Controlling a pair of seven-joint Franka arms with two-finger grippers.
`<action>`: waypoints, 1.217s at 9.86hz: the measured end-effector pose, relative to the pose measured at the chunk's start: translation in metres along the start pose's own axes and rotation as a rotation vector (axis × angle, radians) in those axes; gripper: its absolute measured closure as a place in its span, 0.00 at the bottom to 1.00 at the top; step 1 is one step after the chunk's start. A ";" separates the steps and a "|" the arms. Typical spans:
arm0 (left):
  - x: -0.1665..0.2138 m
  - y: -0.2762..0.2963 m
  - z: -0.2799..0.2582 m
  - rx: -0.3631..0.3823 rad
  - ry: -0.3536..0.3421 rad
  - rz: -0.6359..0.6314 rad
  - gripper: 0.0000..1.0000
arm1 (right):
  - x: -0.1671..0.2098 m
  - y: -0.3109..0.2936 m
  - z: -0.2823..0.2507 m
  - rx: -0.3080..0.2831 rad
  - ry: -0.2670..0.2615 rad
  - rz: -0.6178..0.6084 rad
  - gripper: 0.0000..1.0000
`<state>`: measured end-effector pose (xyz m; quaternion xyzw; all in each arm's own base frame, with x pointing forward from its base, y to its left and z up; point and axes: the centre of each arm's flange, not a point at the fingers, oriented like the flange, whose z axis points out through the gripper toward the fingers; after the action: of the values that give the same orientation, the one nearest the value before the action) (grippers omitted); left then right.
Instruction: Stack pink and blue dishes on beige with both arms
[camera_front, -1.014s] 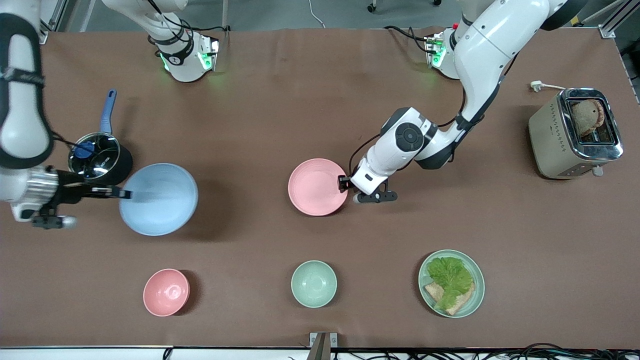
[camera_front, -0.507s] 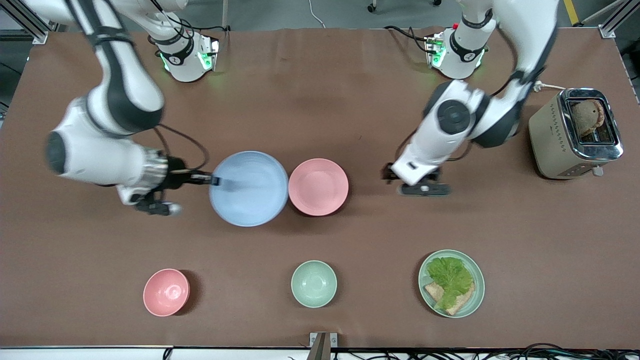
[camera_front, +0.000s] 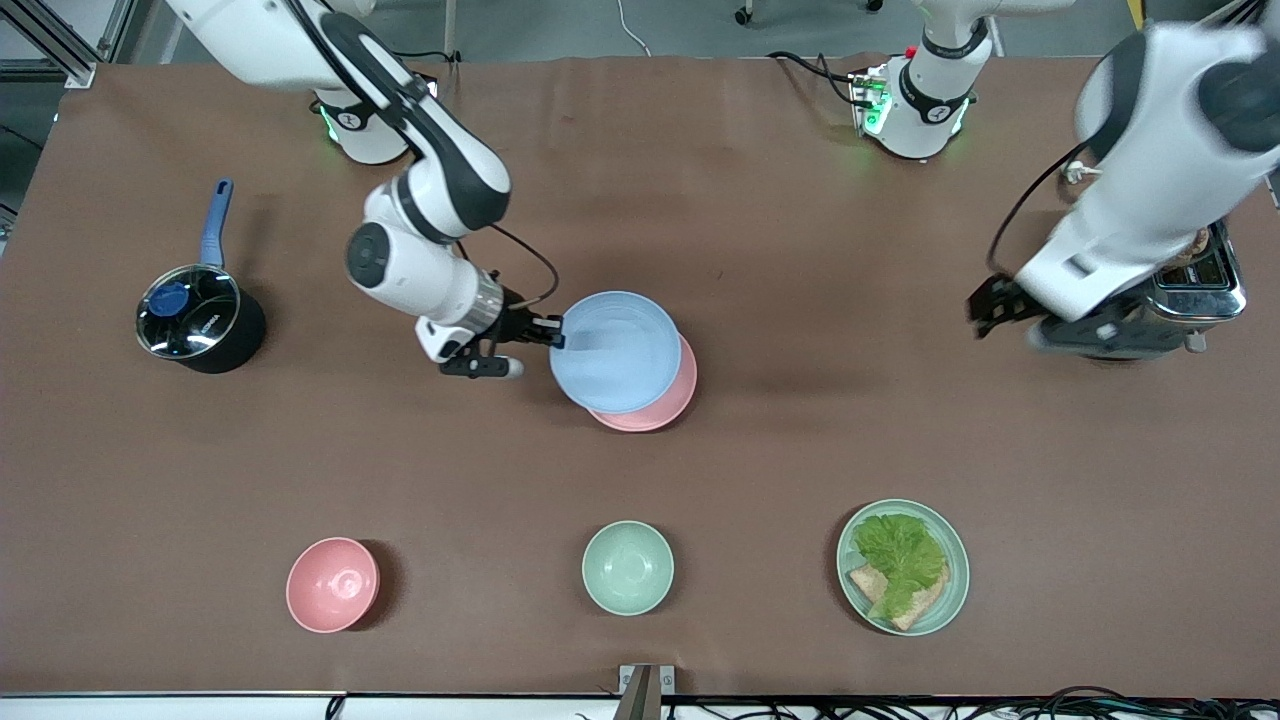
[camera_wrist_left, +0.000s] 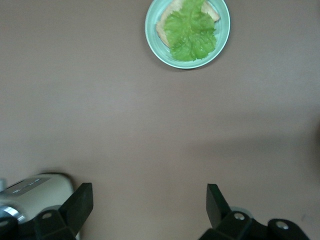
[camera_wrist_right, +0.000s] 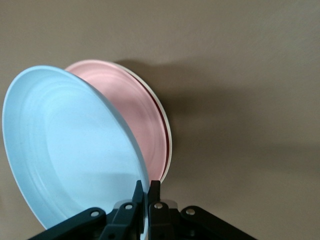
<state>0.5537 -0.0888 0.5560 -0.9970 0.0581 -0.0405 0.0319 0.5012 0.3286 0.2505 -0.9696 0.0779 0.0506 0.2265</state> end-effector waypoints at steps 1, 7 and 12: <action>-0.007 -0.014 -0.034 -0.017 0.020 -0.010 0.00 | -0.003 0.002 0.019 0.003 -0.005 0.004 0.95; -0.024 -0.050 -0.147 -0.049 0.008 -0.058 0.00 | -0.001 0.004 0.033 0.009 -0.006 0.010 0.95; -0.021 -0.062 -0.132 -0.072 -0.045 -0.085 0.00 | 0.007 0.008 0.036 0.014 -0.003 0.026 0.70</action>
<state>0.5284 -0.0328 0.6901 -0.9997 0.0165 -0.0174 -0.0043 0.5043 0.3365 0.2137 -0.9667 0.0903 0.0545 0.2330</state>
